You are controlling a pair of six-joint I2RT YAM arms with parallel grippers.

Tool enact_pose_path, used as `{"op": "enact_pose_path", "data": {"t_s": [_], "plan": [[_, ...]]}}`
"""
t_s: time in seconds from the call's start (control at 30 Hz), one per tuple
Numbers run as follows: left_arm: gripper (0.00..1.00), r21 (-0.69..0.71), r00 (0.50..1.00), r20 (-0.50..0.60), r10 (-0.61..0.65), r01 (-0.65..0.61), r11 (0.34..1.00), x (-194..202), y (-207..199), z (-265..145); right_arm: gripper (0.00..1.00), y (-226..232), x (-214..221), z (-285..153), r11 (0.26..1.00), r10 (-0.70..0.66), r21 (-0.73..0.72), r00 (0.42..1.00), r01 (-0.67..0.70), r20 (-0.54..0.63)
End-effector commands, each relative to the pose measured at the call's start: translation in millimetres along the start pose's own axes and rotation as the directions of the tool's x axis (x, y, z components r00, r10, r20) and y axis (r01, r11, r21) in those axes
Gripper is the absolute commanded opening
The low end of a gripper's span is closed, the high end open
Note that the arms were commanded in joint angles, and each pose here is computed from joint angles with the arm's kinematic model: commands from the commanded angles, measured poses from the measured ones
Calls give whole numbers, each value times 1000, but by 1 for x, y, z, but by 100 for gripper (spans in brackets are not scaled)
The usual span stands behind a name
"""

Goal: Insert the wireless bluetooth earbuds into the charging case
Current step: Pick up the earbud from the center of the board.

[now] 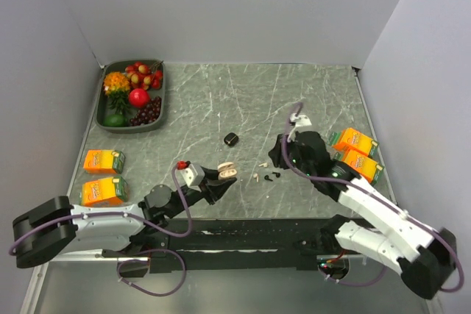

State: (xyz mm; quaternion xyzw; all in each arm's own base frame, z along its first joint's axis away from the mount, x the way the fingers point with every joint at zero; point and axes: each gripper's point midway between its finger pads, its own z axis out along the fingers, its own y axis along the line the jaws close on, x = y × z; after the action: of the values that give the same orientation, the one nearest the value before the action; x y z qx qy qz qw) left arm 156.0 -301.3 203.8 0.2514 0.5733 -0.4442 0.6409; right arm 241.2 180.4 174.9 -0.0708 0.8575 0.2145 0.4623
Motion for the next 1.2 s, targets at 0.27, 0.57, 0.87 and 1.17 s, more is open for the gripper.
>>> {"op": "enact_pose_path", "data": {"t_s": [0.27,0.57,0.87,1.17], "plan": [[1,-4,995,73,-69,69,998,-6,3,-31,42,-30,74,44,985,145,126,968,-121,-207],[1,6,993,97,-61,61,998,-13,2,-37,43,-41,71,62,979,107,192,969,-64,-221],[1,32,995,74,-59,57,998,-6,-3,-35,44,-53,72,50,960,177,247,967,-129,-183],[1,31,996,57,-74,73,997,-3,-3,-35,43,-48,50,71,972,119,224,977,-78,-177]]}}
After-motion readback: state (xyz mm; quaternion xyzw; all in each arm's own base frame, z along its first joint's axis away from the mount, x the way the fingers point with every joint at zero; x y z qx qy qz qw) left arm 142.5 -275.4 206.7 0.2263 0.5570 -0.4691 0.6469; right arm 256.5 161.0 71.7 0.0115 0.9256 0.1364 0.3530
